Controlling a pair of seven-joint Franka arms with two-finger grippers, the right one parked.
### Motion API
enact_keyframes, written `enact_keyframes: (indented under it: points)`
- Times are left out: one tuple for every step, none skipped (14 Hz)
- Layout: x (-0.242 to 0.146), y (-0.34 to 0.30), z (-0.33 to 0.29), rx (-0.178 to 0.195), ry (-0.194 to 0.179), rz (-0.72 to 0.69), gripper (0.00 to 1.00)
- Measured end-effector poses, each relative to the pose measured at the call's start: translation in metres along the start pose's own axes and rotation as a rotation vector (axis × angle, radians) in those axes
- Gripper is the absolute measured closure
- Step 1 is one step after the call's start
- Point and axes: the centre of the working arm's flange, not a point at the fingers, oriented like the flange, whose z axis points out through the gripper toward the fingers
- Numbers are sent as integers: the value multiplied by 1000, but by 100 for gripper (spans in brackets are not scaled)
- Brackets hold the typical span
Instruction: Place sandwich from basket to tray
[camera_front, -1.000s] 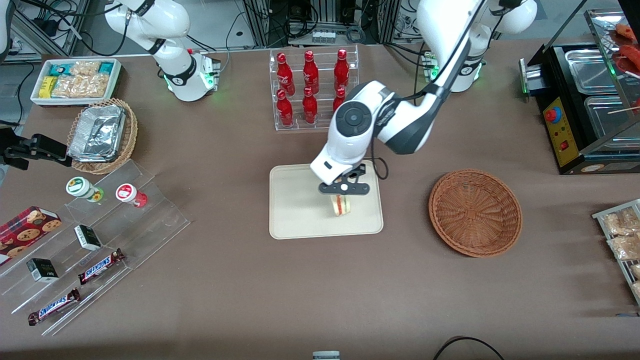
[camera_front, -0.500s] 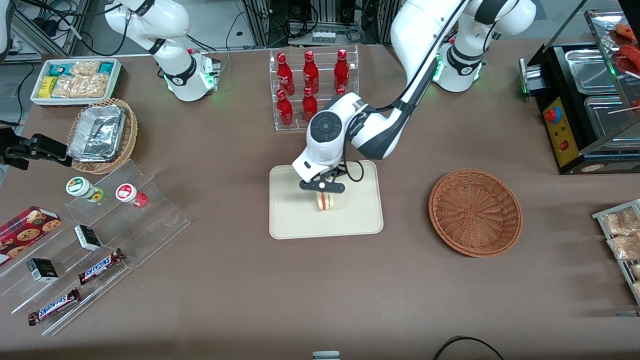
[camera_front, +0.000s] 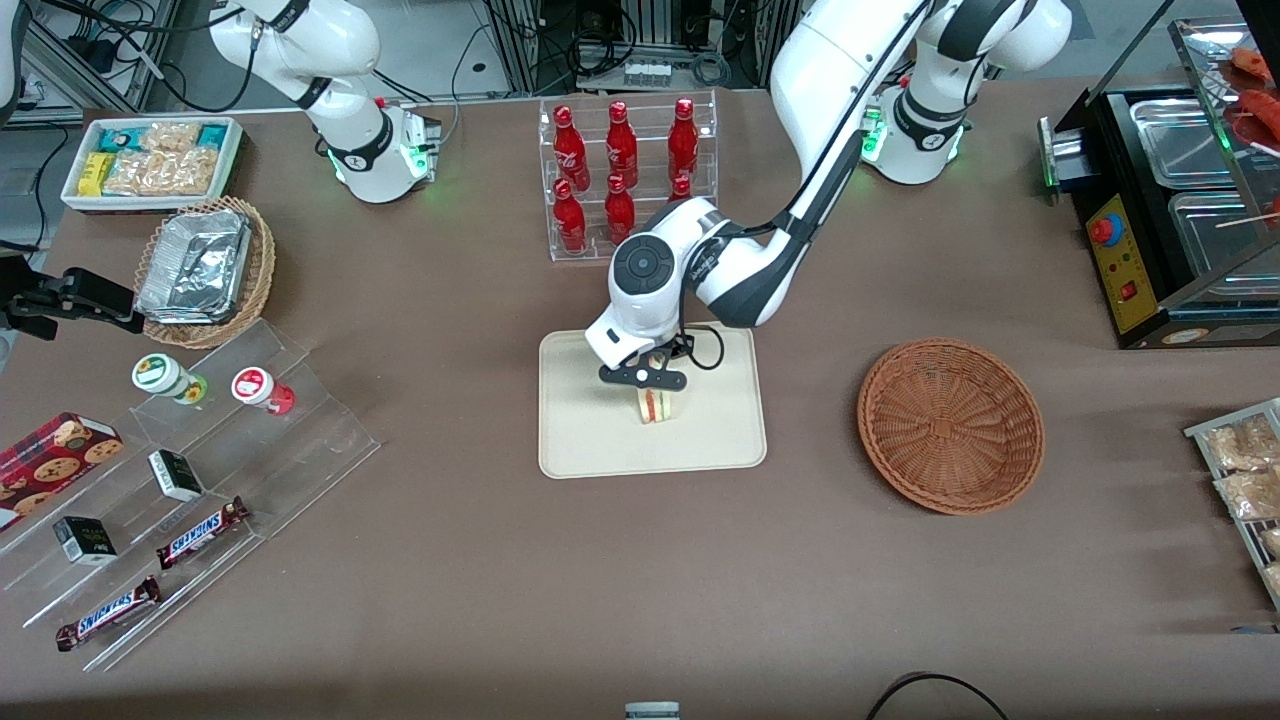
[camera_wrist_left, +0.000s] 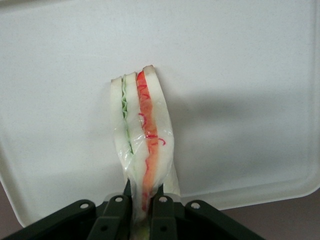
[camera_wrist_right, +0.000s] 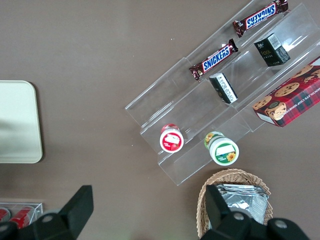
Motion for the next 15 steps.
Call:
enact_keyframes:
  points:
    - [0,0,2,3,-1,1,85]
    - [0,0,3,4,-2,1,85]
    - [0,0,3,4,-2,1,85]
    - [0,0,3,4,-2,1,79]
    - [0,0,3,4,-1,1,69]
    - [1,0,1,2,1,1,61]
    - [2,0,-1,0,5,0,52]
    - [4,0,-5,-2,10,-1,41]
    - [6,0,-11,-2,13,-4,33]
    - [8,-2,-20,-1,15,-7,21]
    - [9,-4,-33,1,17,-12,12]
    - [11,-9,-49,3,18,-20,2]
    - [14,-16,-69,4,19,-33,1]
    - [17,-27,-91,4,20,-50,1]
    - [20,-43,-117,3,22,-72,1]
